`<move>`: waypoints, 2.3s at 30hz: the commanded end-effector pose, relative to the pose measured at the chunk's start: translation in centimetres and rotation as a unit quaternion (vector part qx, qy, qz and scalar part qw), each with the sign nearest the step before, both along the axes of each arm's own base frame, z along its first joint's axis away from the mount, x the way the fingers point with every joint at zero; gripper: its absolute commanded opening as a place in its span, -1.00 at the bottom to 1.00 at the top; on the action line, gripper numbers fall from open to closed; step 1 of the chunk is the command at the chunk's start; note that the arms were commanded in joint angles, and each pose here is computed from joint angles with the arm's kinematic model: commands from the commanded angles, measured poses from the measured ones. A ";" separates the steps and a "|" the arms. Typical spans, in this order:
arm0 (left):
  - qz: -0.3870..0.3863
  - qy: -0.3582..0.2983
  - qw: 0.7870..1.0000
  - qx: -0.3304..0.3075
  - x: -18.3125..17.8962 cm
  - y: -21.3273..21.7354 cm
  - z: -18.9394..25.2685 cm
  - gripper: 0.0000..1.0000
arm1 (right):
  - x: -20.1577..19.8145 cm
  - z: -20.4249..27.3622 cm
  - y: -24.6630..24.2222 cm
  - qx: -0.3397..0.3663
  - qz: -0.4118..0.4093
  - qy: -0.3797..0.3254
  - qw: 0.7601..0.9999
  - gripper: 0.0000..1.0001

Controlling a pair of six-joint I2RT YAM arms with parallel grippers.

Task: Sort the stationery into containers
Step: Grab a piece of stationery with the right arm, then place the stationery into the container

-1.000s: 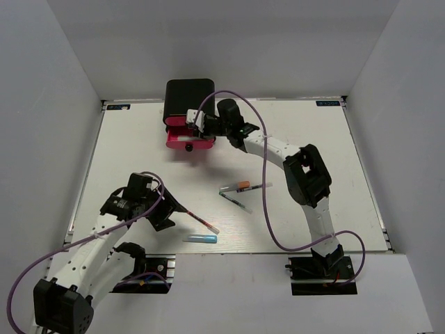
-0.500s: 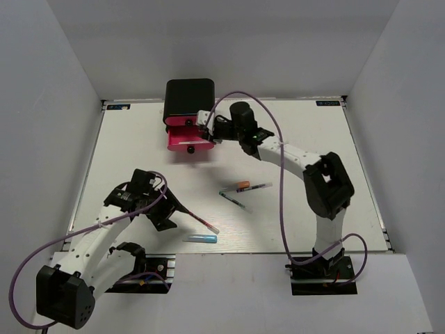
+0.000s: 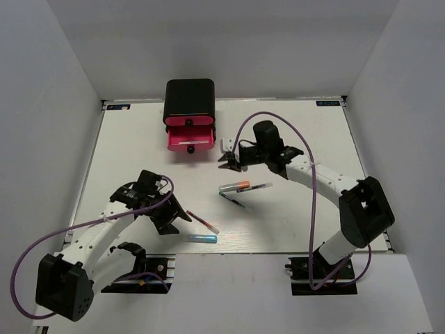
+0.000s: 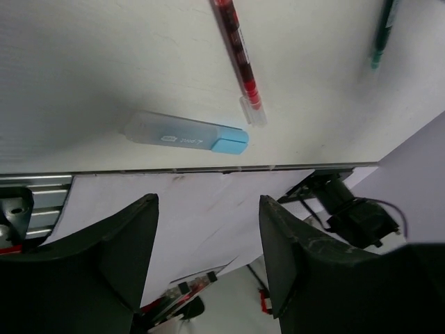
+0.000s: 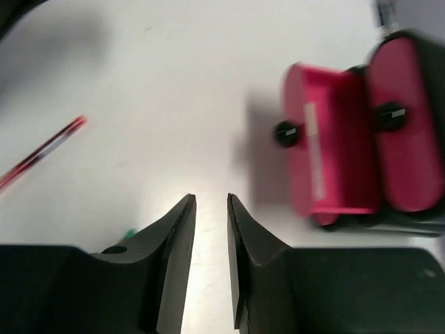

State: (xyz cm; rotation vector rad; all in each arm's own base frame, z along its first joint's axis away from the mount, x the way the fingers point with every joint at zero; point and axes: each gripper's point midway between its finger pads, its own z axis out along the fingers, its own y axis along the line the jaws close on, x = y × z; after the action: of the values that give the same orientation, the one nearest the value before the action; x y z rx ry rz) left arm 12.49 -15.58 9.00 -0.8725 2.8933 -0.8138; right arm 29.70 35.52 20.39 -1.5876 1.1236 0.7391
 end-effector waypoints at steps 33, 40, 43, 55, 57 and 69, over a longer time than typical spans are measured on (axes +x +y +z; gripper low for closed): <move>-0.218 -0.231 0.947 0.037 3.3 -2.3 3.5 0.35 | 1.4 -16.2 -5.5 -0.242 0.035 0.084 0.966 0.29; -0.050 -0.092 0.995 -0.010 0.6 -2.5 1.8 0.35 | 1.2 -17.3 -5.5 -0.249 0.032 0.097 0.963 0.14; -0.002 -0.065 0.997 -0.028 0.4 -2.7 2.3 0.40 | 0.9 -17.5 -5.7 -0.250 0.037 0.103 0.962 -0.19; 0.080 -0.125 0.989 -0.003 5.9 -2.9 3.5 0.45 | 3.0 -9.9 -3.0 -0.154 0.024 0.031 0.987 -0.96; 0.079 -0.181 0.980 0.007 8.3 -2.8 3.8 0.38 | 3.9 -7.3 -2.2 -0.127 0.009 0.016 0.992 -0.96; 0.023 -0.431 0.892 0.138 21.5 -1.9 2.9 0.52 | 9.3 1.3 1.1 -0.048 -0.043 -0.059 0.996 -0.93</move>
State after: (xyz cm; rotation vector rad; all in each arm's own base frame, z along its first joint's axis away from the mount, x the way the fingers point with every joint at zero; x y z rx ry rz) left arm 30.06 -18.27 9.94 -0.5030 2.2478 -0.6551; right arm 37.60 35.26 18.79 -1.6938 1.1972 0.5564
